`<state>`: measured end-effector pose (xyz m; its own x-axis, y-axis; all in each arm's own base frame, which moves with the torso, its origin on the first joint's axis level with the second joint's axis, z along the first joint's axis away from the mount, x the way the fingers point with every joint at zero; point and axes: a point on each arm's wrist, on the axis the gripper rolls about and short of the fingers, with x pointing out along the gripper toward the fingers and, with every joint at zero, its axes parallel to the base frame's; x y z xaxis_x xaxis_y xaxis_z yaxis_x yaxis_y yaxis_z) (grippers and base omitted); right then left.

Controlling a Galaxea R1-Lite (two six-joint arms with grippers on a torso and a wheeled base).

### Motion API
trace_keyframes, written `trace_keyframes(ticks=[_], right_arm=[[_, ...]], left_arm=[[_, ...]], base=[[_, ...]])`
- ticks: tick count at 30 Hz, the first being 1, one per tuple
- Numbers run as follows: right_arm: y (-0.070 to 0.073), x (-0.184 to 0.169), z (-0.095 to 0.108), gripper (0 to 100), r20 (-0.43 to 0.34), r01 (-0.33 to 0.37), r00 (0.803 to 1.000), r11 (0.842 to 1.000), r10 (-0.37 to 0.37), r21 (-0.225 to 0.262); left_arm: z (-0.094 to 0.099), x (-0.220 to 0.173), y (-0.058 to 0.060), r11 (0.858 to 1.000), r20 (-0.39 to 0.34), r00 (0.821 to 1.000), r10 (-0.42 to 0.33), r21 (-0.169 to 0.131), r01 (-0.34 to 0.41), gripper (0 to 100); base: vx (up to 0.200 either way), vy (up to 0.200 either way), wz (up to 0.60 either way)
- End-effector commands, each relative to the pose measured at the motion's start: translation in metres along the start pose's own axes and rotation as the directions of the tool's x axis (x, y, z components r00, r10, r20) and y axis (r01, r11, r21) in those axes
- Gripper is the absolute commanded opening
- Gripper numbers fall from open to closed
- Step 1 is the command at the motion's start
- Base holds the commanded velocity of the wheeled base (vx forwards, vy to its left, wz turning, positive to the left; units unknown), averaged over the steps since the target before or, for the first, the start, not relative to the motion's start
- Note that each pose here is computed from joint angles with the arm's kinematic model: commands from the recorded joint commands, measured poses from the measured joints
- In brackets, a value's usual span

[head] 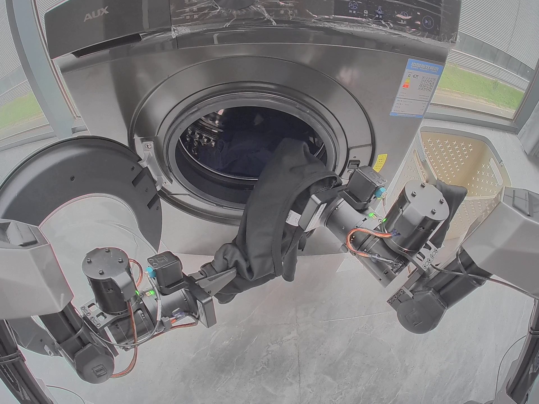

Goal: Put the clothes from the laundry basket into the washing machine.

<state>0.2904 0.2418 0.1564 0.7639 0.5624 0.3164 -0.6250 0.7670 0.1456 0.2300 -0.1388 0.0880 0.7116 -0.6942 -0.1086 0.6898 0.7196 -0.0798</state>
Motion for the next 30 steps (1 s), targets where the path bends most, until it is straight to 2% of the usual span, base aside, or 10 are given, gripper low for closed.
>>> trace_keyframes(ticks=[1, 5, 10, 11, 12, 13, 15, 16, 23, 30], right_arm=[[0.001, 0.000, 0.000, 0, 0.002, -0.003, 1.000, 1.000, 0.003, 0.001], [0.001, 0.002, 0.001, 0, 0.007, -0.004, 1.000, 1.000, 0.004, -0.001], [0.002, 0.005, 0.003, 0, 0.019, -0.006, 1.000, 1.000, 0.006, 0.000], [0.002, 0.006, 0.003, 0, 0.022, -0.006, 1.000, 1.000, 0.006, 0.000], [0.002, 0.006, 0.003, 0, 0.022, -0.006, 1.000, 1.000, 0.006, 0.000], [0.002, 0.006, 0.003, 0, 0.022, -0.006, 1.000, 1.000, 0.006, 0.000], [0.002, 0.007, 0.004, 0, 0.028, -0.007, 1.000, 1.000, 0.007, 0.002], [0.002, 0.007, 0.004, 0, 0.026, -0.007, 1.000, 1.000, 0.007, 0.002], [0.003, 0.007, 0.003, 0, 0.025, -0.008, 1.000, 1.000, 0.008, 0.002], [0.014, 0.004, -0.004, 0, 0.002, -0.036, 0.999, 0.999, 0.036, 0.012]], left_arm=[[-0.005, 0.002, 0.001, 1.000, -0.017, 1.000, 0.002, -0.006, -0.002, 100], [-0.007, 0.001, 0.001, 1.000, -0.029, 1.000, 0.001, -0.013, -0.002, 100], [-0.018, -0.004, -0.003, 1.000, -0.082, 0.997, -0.015, -0.020, 0.013, 100], [-0.025, -0.008, -0.005, 0.999, -0.121, 0.991, -0.047, -0.029, 0.044, 100], [-0.025, -0.008, -0.005, 0.999, -0.121, 0.991, -0.047, -0.029, 0.044, 100], [-0.035, -0.012, -0.006, 0.996, -0.169, 0.982, -0.086, -0.007, 0.086, 100], [-0.040, -0.015, -0.007, 0.994, -0.195, 0.976, -0.101, 0.021, 0.108, 100], [-0.041, -0.016, -0.007, 0.994, -0.199, 0.974, -0.104, 0.024, 0.111, 100], [-0.040, -0.016, -0.007, 0.993, -0.198, 0.975, -0.106, 0.030, 0.114, 100], [-0.023, -0.004, -0.005, 0.991, -0.105, 0.989, -0.104, 0.068, 0.112, 100]], base=[[0.000, 0.000, 0.00], [0.000, 0.000, 0.00], [0.000, 0.000, 0.00], [0.000, 0.000, 0.00], [0.000, 0.000, 0.00], [0.000, 0.000, 0.00], [0.000, 0.000, 0.00], [0.000, 0.000, 0.00], [0.000, 0.000, 0.00], [0.000, 0.000, 0.00]])
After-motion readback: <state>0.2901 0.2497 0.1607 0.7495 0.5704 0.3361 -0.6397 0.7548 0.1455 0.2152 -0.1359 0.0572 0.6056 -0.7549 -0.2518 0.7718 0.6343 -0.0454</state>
